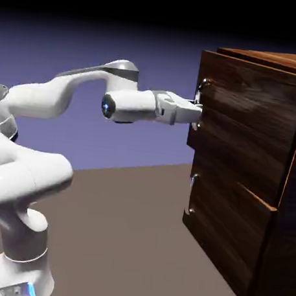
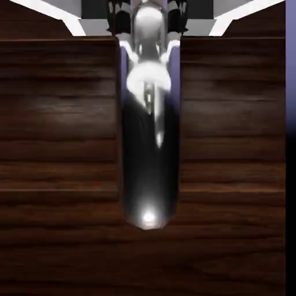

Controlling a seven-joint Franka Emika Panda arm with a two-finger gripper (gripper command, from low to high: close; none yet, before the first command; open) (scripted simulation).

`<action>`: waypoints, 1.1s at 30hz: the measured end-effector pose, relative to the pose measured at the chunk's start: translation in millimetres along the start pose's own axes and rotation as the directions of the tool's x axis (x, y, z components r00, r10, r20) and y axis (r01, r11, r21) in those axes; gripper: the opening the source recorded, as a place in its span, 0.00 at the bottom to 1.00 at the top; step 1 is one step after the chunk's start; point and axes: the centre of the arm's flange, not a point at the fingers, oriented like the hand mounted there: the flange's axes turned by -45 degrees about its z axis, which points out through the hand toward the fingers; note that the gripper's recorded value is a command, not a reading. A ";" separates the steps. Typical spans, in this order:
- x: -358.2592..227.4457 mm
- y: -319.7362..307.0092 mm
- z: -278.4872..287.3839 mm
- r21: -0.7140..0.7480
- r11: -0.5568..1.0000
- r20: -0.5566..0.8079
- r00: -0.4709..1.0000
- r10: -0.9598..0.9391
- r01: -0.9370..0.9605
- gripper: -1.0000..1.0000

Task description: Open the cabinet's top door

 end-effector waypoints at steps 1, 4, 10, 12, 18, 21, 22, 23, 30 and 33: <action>0.0 4.0 -9.1 0.026 1.000 0.000 1.000 0.000 0.000 0.00; 0.0 18.0 -36.8 0.109 0.994 0.000 1.000 0.000 0.000 0.00; 0.0 51.7 -87.2 0.269 0.963 0.000 1.000 0.000 0.000 0.00; 0.0 62.2 -99.8 0.311 0.951 0.000 1.000 0.000 0.000 0.00; 0.0 91.6 -130.0 0.416 0.910 0.000 1.000 0.000 0.000 0.00; 0.0 106.2 -142.7 0.462 0.887 0.000 1.000 0.000 0.000 0.00; 0.0 111.2 -146.7 0.477 0.879 0.000 1.000 0.000 0.000 0.00; 0.0 116.3 -150.8 0.493 0.870 0.000 1.000 0.000 0.000 0.00; 0.1 157.9 -178.6 0.604 0.797 0.000 1.000 0.000 0.000 0.00; 0.1 176.5 -188.6 0.648 0.761 0.000 1.000 0.000 0.000 0.00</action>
